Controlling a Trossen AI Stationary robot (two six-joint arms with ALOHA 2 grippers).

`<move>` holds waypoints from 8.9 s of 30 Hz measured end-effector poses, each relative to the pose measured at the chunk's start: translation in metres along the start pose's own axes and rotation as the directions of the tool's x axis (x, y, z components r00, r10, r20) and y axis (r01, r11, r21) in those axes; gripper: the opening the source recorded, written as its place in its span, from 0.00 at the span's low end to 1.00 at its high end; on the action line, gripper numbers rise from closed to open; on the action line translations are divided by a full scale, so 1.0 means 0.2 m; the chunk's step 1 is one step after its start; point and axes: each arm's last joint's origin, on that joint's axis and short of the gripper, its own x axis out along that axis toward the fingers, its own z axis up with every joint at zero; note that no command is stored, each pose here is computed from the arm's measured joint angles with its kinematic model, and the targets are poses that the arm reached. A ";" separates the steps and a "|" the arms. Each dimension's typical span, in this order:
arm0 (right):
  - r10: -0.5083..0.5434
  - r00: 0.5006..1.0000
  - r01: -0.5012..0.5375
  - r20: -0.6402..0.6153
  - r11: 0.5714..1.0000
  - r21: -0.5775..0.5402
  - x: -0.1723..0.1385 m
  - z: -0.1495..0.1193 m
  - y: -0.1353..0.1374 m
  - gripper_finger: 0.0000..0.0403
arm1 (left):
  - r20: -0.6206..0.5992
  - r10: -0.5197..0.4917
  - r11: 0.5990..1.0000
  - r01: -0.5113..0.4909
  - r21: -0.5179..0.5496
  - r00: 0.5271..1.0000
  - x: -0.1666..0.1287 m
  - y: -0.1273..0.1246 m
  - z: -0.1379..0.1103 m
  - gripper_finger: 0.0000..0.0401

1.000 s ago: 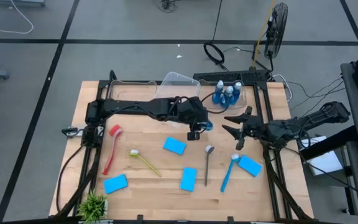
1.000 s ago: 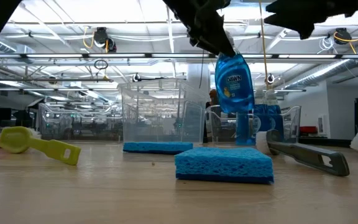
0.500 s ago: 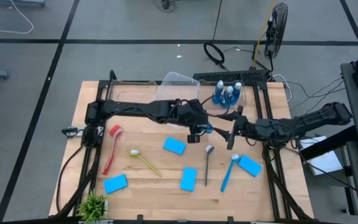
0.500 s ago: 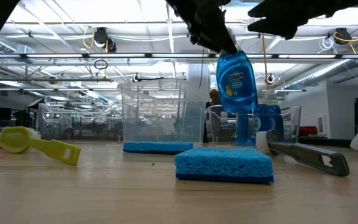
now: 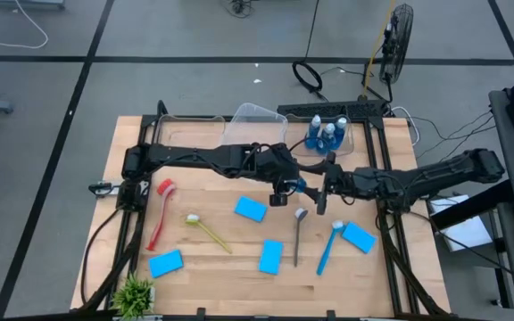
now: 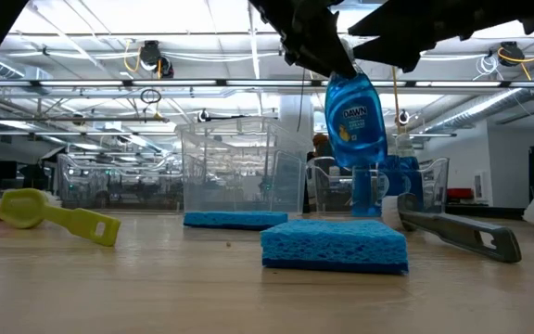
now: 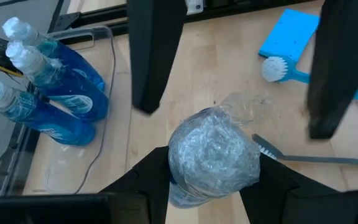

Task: Pick & Place Kitchen Sink Supplies
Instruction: Put the blue dish soap into the right transparent bin

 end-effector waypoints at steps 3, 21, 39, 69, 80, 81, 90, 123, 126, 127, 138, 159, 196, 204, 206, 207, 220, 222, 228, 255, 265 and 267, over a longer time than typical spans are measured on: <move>-0.013 1.000 0.013 0.000 1.000 0.004 0.03 -0.01 -0.02 0.66 | 0.003 -0.005 1.000 0.005 0.000 1.000 0.00 0.00 0.00 0.39; 0.026 0.999 -0.025 -0.019 1.000 0.019 0.08 -0.03 -0.05 0.54 | -0.001 -0.012 1.000 0.012 0.006 1.000 0.00 0.00 0.00 0.39; 0.044 0.999 -0.043 -0.006 0.999 0.021 0.08 -0.02 -0.05 0.41 | 0.030 -0.025 1.000 0.025 0.009 0.999 0.00 0.00 0.01 0.39; 0.039 0.999 -0.039 -0.013 0.999 0.004 0.08 -0.02 -0.05 0.29 | 0.024 -0.030 1.000 0.030 0.006 0.999 0.00 0.00 0.01 0.39; 0.026 1.000 -0.026 -0.006 1.000 -0.009 0.08 -0.02 -0.05 0.29 | 0.023 -0.017 1.000 0.017 0.008 1.000 0.00 0.00 0.01 0.39; 0.024 1.000 -0.024 -0.002 1.000 -0.010 0.07 -0.02 -0.05 0.29 | 0.024 -0.015 1.000 0.015 0.008 1.000 0.00 0.00 0.01 0.39; 0.016 1.000 -0.016 0.022 1.000 -0.014 0.05 0.01 -0.06 0.28 | 0.041 -0.005 1.000 0.005 -0.001 0.999 0.00 0.02 0.02 0.44; 0.001 0.999 0.000 0.043 1.000 -0.006 0.04 0.02 -0.06 0.14 | -0.014 -0.004 1.000 0.004 0.002 1.000 0.00 0.01 -0.01 0.04; 0.000 0.999 0.000 0.042 1.000 -0.014 0.04 0.02 -0.06 0.14 | -0.038 -0.008 1.000 0.008 0.000 0.999 0.00 0.01 -0.02 0.04; 0.000 0.999 0.000 0.042 1.000 -0.019 0.04 0.02 -0.06 0.14 | -0.047 -0.010 1.000 0.010 -0.003 0.999 -0.01 0.01 -0.02 0.04; -0.084 0.987 0.078 -0.136 0.996 -0.048 -0.15 -0.02 -0.07 0.14 | -0.173 -0.023 0.992 0.001 -0.128 0.985 -0.01 -0.01 -0.08 0.02; -0.130 0.694 0.160 -0.709 0.987 -0.025 -0.29 -0.16 -0.04 0.16 | -0.182 0.003 0.980 -0.039 -0.193 0.983 -0.01 0.00 -0.09 0.19; -0.329 0.284 0.387 -0.901 0.899 -0.206 -0.20 -0.28 -0.39 0.67 | -0.199 0.018 0.967 -0.068 -0.245 0.980 -0.02 0.59 -0.26 0.51; -0.248 0.244 0.368 -0.937 0.918 -0.147 -0.18 -0.30 -0.42 0.67 | -0.163 -0.006 0.972 -0.033 -0.231 0.987 -0.06 0.64 -0.25 0.49; -0.241 0.232 0.368 -0.943 0.918 -0.144 -0.17 -0.31 -0.43 0.67 | -0.157 0.005 0.974 -0.040 -0.222 0.988 -0.11 0.66 -0.25 0.50; -0.241 0.225 0.373 -0.944 0.917 -0.145 -0.17 -0.31 -0.43 0.67 | -0.137 0.015 0.976 -0.044 -0.213 0.990 -0.13 0.66 -0.24 0.51; -0.246 0.145 0.447 -0.958 0.880 -0.158 -0.15 -0.35 -0.51 0.67 | 0.039 0.127 0.976 -0.118 -0.182 0.991 -0.48 0.76 -0.14 0.53; -0.246 0.139 0.459 -0.959 0.874 -0.158 -0.15 -0.35 -0.53 0.67 | 0.064 0.133 0.979 -0.121 -0.161 0.989 -0.51 0.75 -0.12 0.52; -0.242 0.118 0.474 -0.963 0.866 -0.159 -0.14 -0.36 -0.55 0.67 | 0.119 0.144 0.986 -0.133 -0.098 0.982 -0.59 0.72 -0.08 0.50; -0.207 0.049 0.445 -0.977 0.880 -0.164 -0.05 -0.46 -0.57 0.67 | 0.223 0.167 0.985 -0.156 -0.066 0.960 -0.61 0.53 0.05 0.53; -0.103 0.089 0.302 -0.991 0.951 -0.072 -0.03 -0.47 -0.46 0.67 | 0.203 0.229 0.973 -0.219 -0.068 0.952 -0.60 0.40 0.09 0.53; -0.104 0.093 0.269 -0.990 0.960 -0.075 -0.02 -0.47 -0.43 0.67 | 0.198 0.246 0.969 -0.237 -0.068 0.949 -0.60 0.39 0.09 0.53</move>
